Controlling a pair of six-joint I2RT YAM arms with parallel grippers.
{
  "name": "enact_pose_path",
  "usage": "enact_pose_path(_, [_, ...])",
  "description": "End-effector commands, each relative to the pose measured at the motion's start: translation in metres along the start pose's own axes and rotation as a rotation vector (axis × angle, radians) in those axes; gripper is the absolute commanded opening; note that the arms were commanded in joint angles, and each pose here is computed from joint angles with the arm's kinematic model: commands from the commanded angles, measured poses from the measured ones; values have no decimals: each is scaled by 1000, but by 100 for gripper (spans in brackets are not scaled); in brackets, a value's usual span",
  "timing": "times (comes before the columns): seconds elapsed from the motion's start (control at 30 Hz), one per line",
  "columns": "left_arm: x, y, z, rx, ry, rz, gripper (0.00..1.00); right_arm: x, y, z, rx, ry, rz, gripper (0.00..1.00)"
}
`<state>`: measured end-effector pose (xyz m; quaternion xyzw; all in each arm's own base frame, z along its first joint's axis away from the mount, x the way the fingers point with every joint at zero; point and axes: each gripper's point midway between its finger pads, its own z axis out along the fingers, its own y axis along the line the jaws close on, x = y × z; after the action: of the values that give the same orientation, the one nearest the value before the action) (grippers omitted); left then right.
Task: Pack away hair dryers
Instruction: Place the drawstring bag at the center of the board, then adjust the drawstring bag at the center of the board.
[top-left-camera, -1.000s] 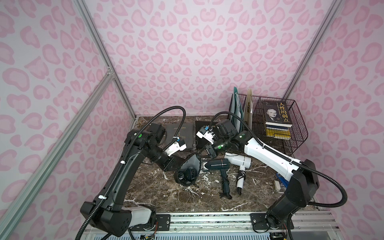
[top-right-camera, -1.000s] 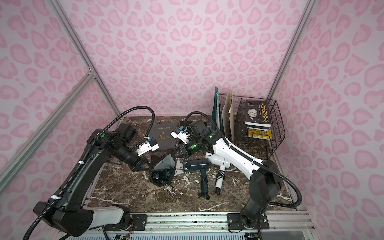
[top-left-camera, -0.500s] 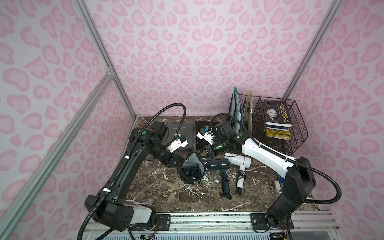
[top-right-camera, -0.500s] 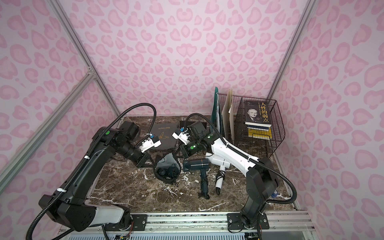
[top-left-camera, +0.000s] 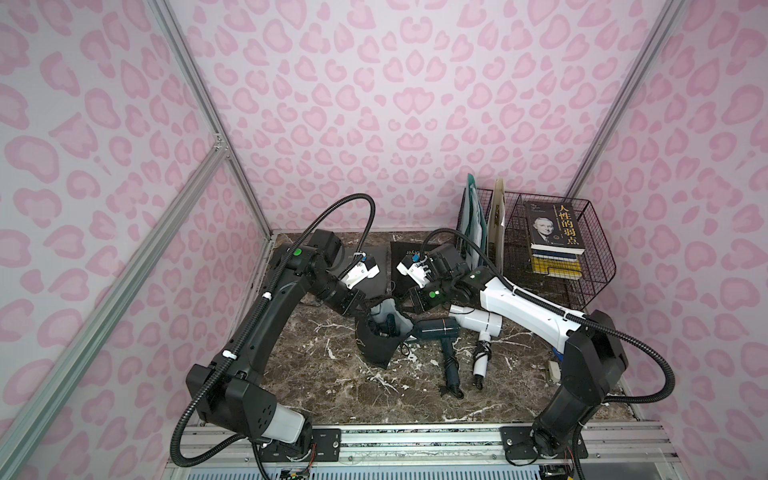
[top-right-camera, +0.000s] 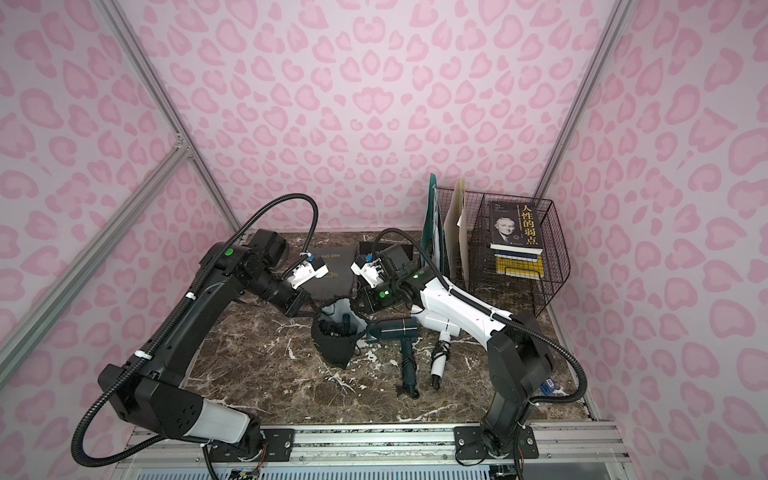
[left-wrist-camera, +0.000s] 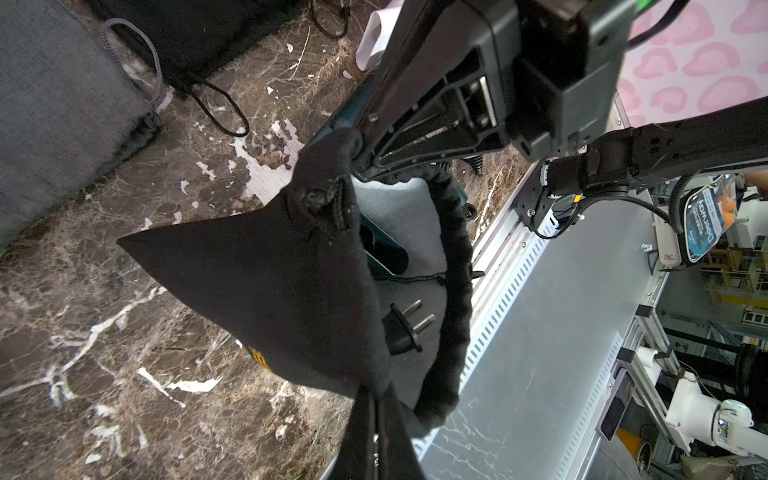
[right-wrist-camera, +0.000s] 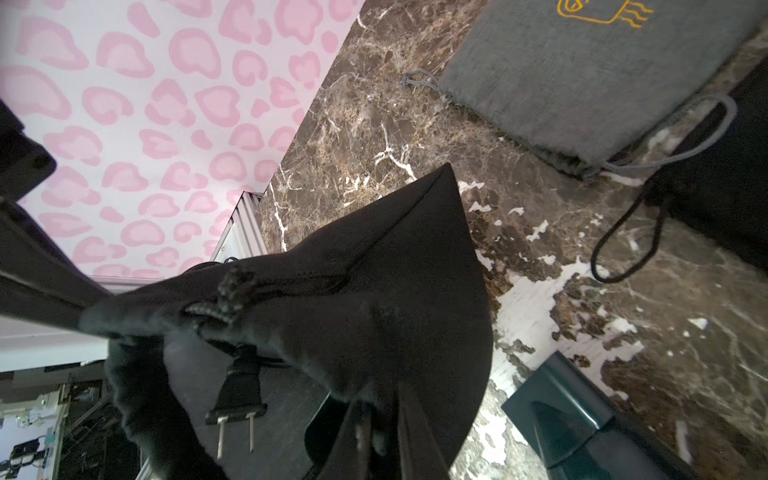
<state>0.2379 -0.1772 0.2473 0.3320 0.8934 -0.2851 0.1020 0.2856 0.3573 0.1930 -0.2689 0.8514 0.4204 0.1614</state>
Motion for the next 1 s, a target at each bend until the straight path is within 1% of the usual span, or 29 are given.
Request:
enact_pose_path(0.0, [-3, -4, 0, 22, -17, 13, 2, -4, 2, -3, 11, -47, 19, 21])
enact_pose_path(0.13, [5, -3, 0, 0, -12, 33, 1, -2, 12, -12, 23, -90, 31, 31])
enact_pose_path(0.2, [9, -3, -1, -11, -13, 43, 2, 2, 15, -16, 26, -111, 53, 34])
enact_pose_path(0.27, [12, -4, -2, -17, -17, 49, 1, 8, 19, -18, 36, -133, 70, 36])
enact_pose_path(0.43, [13, -6, -4, -20, -29, 53, 2, 21, 18, -27, 125, -183, 134, 39])
enact_pose_path(0.5, [14, -5, -3, -19, -26, 49, 1, 28, 25, -29, 139, -201, 152, 40])
enact_pose_path(0.6, [13, -4, -1, -13, -25, 46, 2, 32, 36, -38, 161, -258, 162, 44])
enact_pose_path(0.7, [12, -4, 1, -8, -23, 42, 2, 36, 33, -51, 184, -312, 213, 46])
enact_pose_path(0.83, [11, -4, 0, -11, -29, 44, 2, 52, 30, -60, 195, -347, 283, 46])
enact_pose_path(0.97, [10, -7, -2, -4, -38, 44, 1, 68, 42, -58, 99, -382, 338, 47])
